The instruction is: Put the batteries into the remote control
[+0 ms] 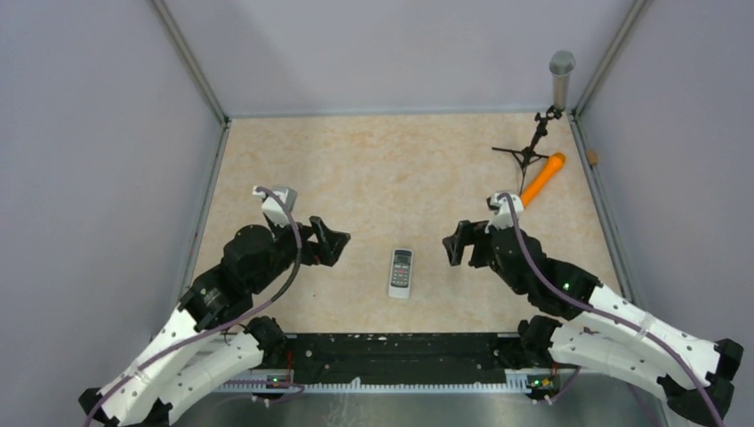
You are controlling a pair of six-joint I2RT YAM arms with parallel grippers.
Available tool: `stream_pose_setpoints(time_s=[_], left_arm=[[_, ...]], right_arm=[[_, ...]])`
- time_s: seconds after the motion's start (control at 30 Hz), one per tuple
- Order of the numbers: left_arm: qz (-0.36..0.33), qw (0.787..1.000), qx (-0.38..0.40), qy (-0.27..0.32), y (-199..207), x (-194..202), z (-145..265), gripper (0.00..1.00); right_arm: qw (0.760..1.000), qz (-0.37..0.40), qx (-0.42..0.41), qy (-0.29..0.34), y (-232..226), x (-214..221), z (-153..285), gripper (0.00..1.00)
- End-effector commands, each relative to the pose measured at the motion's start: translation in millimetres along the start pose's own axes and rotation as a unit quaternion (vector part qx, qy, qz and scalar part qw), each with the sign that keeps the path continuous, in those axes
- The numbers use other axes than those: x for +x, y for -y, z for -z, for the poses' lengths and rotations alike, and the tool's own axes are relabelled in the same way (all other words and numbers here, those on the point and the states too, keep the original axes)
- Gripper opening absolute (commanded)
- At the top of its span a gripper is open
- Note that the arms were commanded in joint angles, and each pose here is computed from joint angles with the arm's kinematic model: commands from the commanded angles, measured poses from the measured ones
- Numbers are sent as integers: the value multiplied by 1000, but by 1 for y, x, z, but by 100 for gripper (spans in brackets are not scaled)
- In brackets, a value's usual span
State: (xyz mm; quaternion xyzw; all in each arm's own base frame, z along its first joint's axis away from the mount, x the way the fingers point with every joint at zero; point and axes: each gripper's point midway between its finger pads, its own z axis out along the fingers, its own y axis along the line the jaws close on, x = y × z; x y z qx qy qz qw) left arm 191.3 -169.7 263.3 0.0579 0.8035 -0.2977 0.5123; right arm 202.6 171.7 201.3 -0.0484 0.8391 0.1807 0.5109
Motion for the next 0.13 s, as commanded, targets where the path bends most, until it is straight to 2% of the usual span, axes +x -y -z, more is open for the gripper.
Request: stream_pose_setpoints(time_s=[0.0, 0.1], left_arm=[[-1, 1000, -2, 18, -2, -8, 14, 99], [0, 1000, -8, 16, -5, -6, 14, 99]], right_arm=[[998, 1, -51, 29, -13, -9, 4, 85], [999, -5, -27, 24, -8, -8, 0, 87]])
